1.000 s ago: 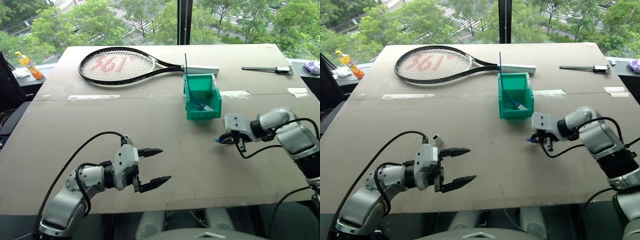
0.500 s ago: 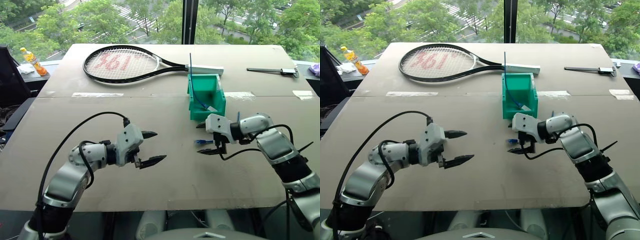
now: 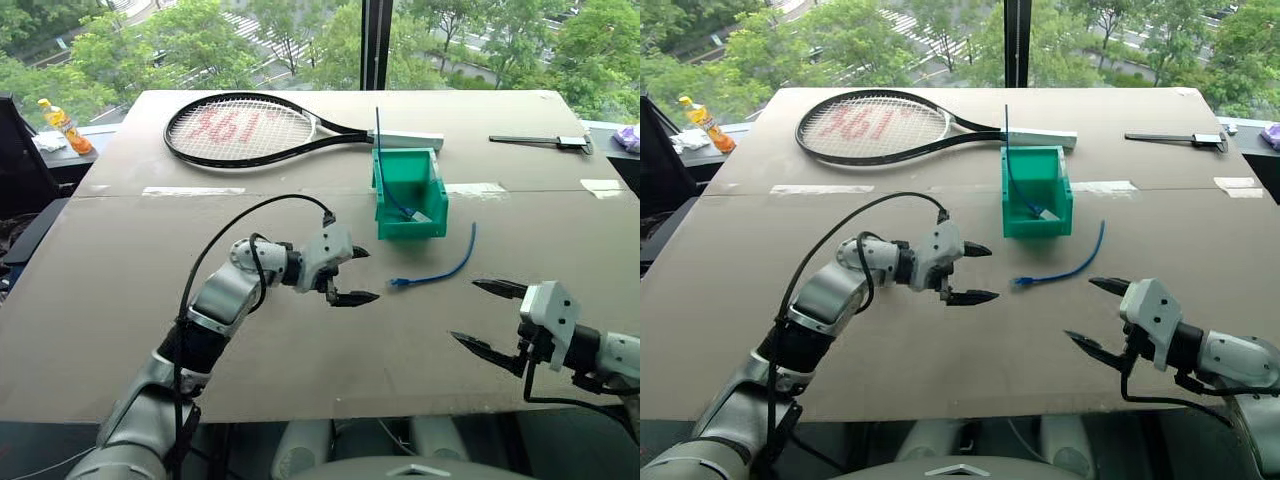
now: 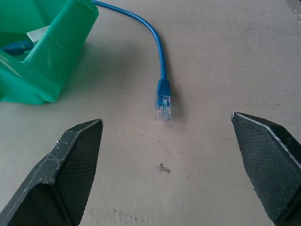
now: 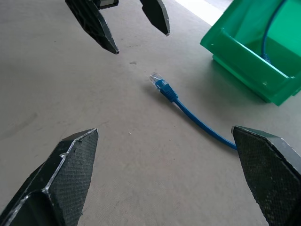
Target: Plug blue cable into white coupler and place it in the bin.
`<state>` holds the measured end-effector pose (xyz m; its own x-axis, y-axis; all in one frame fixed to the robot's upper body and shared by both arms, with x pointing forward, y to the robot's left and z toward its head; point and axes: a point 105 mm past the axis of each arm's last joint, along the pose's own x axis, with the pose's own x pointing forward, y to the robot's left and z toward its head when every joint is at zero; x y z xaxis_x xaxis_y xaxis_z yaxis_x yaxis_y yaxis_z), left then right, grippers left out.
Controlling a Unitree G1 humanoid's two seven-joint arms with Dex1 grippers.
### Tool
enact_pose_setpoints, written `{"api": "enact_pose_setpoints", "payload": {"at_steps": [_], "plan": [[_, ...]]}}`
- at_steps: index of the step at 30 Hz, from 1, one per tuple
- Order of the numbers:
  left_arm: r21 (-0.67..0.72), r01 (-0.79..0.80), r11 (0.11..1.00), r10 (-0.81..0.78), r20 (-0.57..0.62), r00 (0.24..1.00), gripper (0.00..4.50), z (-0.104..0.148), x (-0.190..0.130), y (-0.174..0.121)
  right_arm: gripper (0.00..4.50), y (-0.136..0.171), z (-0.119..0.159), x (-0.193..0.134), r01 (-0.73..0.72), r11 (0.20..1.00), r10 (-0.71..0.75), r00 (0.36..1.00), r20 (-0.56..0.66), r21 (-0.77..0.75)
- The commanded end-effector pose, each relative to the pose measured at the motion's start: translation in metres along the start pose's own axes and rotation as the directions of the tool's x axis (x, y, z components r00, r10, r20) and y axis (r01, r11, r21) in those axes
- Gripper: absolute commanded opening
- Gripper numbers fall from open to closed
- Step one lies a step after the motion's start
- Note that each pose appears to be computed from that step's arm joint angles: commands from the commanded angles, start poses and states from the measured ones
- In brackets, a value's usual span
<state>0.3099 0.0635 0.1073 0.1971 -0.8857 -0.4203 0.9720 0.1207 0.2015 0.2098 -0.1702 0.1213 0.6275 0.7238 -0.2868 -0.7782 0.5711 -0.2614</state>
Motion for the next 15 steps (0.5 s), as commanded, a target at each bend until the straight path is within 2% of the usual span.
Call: {"api": "enact_pose_setpoints", "payload": {"at_steps": [1,4,5,7,8,13,15], "plan": [[0.088,0.013,0.996,-0.011,-0.028,1.000,4.50,0.004,0.016,0.006,4.47,0.002,0.003,-0.020,0.127,0.992,-0.127,0.992,-0.014,-0.022],[0.109,0.032,0.994,-0.028,-0.034,0.999,4.50,0.003,0.029,0.010,4.47,0.008,-0.001,-0.030,0.189,0.982,-0.189,0.981,-0.040,0.008],[0.112,0.044,0.993,-0.040,-0.033,0.999,3.96,0.002,0.033,0.010,4.50,0.009,-0.002,-0.032,0.204,0.979,-0.203,0.978,-0.046,0.011],[0.113,0.064,0.992,-0.061,-0.025,0.998,3.22,0.001,0.039,0.009,4.50,0.011,-0.002,-0.033,0.224,0.974,-0.223,0.974,-0.050,0.017],[0.112,0.079,0.991,-0.077,-0.022,0.997,2.61,0.000,0.042,0.007,4.50,0.012,-0.002,-0.033,0.233,0.972,-0.232,0.971,-0.050,0.020],[0.121,0.136,0.983,-0.132,-0.042,0.990,0.17,-0.007,0.047,-0.001,4.50,0.015,-0.001,-0.033,0.267,0.963,-0.265,0.963,-0.057,0.031],[0.122,0.138,0.983,-0.134,-0.040,0.990,0.01,-0.008,0.046,-0.001,4.50,0.015,-0.002,-0.033,0.277,0.960,-0.274,0.959,-0.065,0.041]]}}
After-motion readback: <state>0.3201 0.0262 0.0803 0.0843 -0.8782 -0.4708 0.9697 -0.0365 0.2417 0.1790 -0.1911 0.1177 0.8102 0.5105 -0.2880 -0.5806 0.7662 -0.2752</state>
